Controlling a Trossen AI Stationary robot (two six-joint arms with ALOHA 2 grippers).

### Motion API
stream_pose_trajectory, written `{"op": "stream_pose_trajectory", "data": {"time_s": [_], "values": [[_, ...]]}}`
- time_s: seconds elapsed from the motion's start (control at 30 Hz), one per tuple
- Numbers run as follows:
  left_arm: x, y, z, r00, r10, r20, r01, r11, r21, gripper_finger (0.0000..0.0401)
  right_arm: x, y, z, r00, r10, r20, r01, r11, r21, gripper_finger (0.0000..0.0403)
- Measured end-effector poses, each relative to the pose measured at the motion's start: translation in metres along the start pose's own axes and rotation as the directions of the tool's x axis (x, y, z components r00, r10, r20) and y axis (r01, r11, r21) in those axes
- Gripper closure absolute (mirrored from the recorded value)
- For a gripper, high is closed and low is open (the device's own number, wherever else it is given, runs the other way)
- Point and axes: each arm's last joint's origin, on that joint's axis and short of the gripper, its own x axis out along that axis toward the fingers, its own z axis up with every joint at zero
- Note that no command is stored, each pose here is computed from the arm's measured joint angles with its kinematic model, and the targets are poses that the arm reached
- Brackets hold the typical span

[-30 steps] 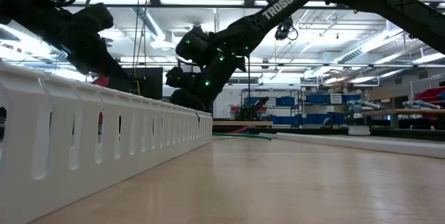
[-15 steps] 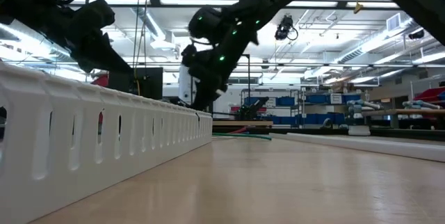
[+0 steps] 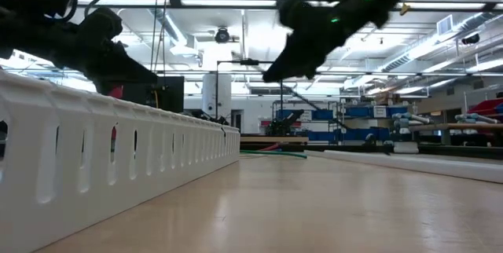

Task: Ziptie cables
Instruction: Wrap the black zip tie around the object

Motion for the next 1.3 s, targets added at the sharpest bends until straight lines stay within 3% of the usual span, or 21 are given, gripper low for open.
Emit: {"op": "stream_pose_trajectory", "data": {"time_s": [0.13,0.23,0.43,0.53,0.73,0.83,0.93,1.07,1.17,1.3], "values": [[0.000,0.000,-0.002,0.997,-0.018,0.071,0.013,0.998,0.063,0.0399,-0.017,0.007,-0.023,0.967,0.059,0.248,-0.075,0.996,0.054,0.0403],[0.003,-0.002,0.001,0.994,-0.033,0.102,0.024,0.996,0.087,0.0389,-0.023,0.006,-0.039,0.927,0.075,0.367,-0.122,0.987,0.104,0.0403],[0.011,-0.010,0.010,0.973,-0.123,0.193,0.098,0.986,0.136,0.0346,-0.014,0.007,-0.045,0.854,0.189,0.485,-0.257,0.963,0.077,0.0403],[0.016,-0.014,0.010,0.958,-0.175,0.228,0.142,0.978,0.151,0.0316,-0.003,0.009,-0.042,0.822,0.257,0.508,-0.318,0.947,0.035,0.0403],[0.033,-0.023,0.015,0.949,-0.180,0.259,0.147,0.979,0.142,0.0268,0.015,0.009,-0.032,0.783,0.355,0.510,-0.401,0.916,-0.021,0.0402],[0.049,-0.033,0.022,0.945,-0.206,0.252,0.166,0.971,0.173,0.0264,0.023,0.001,-0.026,0.761,0.419,0.495,-0.460,0.887,-0.045,0.0402],[0.068,-0.046,0.027,0.930,-0.296,0.217,0.235,0.934,0.270,0.0265,0.028,-0.010,-0.021,0.745,0.459,0.484,-0.504,0.863,-0.041,0.0402],[0.086,-0.055,0.037,0.912,-0.311,0.268,0.234,0.930,0.285,0.0265,0.028,-0.025,-0.020,0.752,0.448,0.484,-0.501,0.865,-0.023,0.0402],[0.095,-0.053,0.042,0.892,-0.309,0.329,0.210,0.929,0.304,0.0265,0.026,-0.035,-0.019,0.746,0.466,0.476,-0.522,0.853,-0.019,0.0402],[0.103,-0.042,0.045,0.851,-0.359,0.384,0.249,0.918,0.307,0.0265,0.024,-0.043,-0.020,0.741,0.489,0.461,-0.545,0.838,-0.014,0.0402]]}}
